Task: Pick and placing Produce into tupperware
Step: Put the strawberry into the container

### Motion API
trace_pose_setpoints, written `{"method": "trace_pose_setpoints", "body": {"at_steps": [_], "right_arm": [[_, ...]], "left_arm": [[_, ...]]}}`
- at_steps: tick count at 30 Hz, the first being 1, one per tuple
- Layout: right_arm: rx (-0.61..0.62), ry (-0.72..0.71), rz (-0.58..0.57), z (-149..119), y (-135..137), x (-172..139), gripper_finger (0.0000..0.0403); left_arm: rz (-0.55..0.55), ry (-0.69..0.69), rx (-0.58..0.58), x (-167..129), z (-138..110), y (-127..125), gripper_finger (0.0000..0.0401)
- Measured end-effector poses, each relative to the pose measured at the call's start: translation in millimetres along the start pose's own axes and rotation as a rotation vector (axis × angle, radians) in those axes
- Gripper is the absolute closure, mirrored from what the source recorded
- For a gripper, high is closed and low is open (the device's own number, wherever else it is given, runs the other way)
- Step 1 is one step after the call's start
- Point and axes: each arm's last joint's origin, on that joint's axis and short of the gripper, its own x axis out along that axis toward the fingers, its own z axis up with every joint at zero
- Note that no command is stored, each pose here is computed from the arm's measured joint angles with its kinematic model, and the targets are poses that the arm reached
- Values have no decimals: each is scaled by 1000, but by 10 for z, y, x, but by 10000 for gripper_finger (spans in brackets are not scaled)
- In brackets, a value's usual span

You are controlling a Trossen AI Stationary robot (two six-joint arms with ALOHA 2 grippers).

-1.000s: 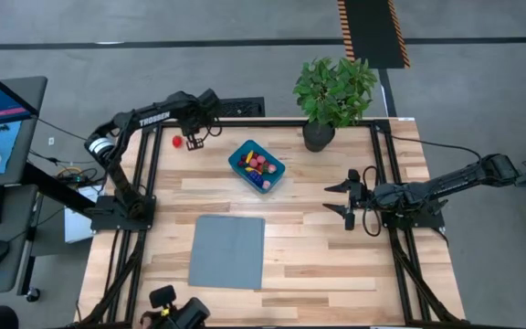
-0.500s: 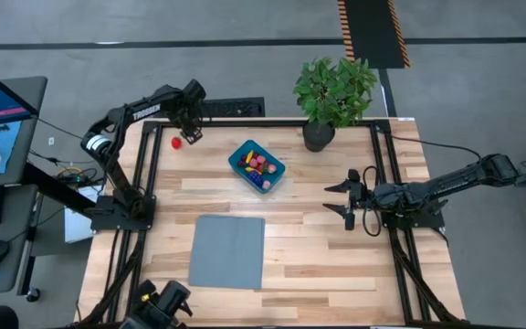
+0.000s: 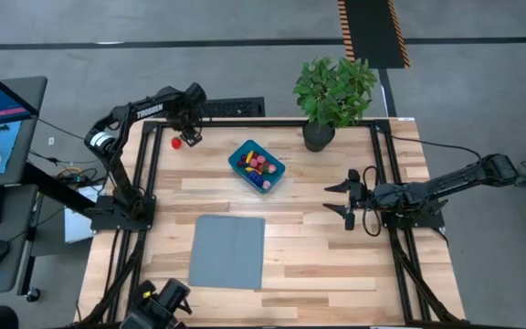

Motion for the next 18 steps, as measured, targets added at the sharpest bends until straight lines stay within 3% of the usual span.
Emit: {"method": "trace_pose_setpoints", "body": {"at_steps": [18], "right_arm": [[0,1,0,-1,1,0,129]], "left_arm": [[-12,24,-29,102,-18,44,207]]}}
